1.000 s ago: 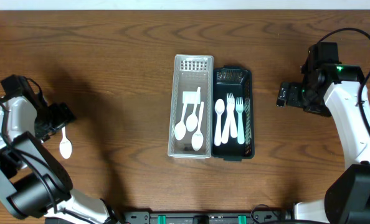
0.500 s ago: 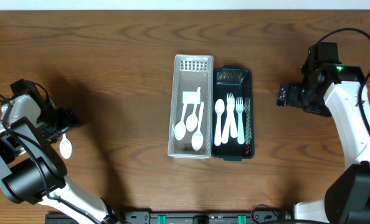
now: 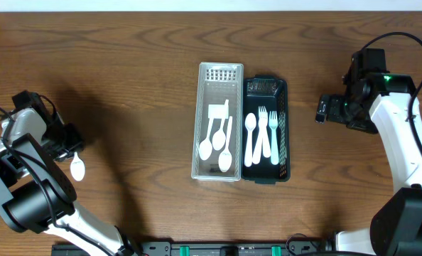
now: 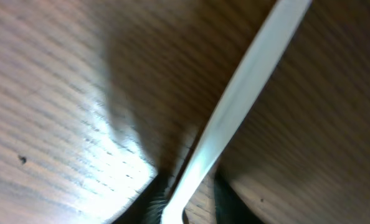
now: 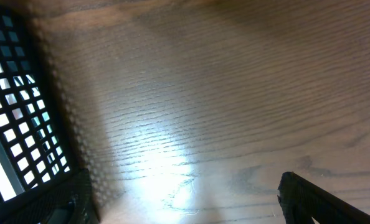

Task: Pack container
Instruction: 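Reach the left gripper to the last white spoon and grasp it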

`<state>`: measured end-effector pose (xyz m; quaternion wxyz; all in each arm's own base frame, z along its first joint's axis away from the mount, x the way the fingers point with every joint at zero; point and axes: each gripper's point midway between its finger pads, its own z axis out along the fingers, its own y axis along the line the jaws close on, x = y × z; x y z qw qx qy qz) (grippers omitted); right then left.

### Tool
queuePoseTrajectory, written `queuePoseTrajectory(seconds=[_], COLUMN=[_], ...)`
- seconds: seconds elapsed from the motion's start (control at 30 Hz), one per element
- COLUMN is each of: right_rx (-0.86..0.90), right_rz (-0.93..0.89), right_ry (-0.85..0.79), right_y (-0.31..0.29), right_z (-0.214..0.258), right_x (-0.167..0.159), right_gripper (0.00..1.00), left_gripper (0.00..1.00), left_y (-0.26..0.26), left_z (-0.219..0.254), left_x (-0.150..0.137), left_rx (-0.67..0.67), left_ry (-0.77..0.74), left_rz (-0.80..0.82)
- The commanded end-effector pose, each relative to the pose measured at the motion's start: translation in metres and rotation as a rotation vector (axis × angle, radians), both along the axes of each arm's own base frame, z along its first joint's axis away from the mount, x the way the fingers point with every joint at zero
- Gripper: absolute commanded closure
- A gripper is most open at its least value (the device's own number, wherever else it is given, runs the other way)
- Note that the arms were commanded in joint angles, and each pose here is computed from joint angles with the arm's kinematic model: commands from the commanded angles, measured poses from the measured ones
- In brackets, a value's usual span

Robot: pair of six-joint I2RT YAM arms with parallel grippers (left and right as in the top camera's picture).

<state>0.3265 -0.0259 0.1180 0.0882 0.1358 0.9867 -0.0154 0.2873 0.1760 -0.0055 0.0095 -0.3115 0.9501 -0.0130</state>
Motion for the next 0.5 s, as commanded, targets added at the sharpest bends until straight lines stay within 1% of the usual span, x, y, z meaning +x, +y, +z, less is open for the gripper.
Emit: queuePoseTrajectory(seconds=[0.0, 0.1, 0.47], right_rx=[-0.014, -0.014, -0.014], right_rz=[0.016, 0.016, 0.016], right_ry=[0.008, 0.008, 0.008], right_y=[-0.0030, -0.0028, -0.0028], right_z=[-0.0010, -0.0010, -0.0010], right_x=[-0.0012, -0.0012, -0.0012], right_gripper=[0.01, 0.01, 0.01], left_gripper=[0.87, 0.94, 0.94], left_y=[-0.0052, -0.0052, -0.0052], left_z=[-0.0143, -0.0143, -0.0143], left_x=[-0.0073, -0.0073, -0.0073], left_rx=[-0.030, -0.030, -0.030], left_ry=[0.045, 0.045, 0.045], left_rz=[0.010, 0.010, 0.018])
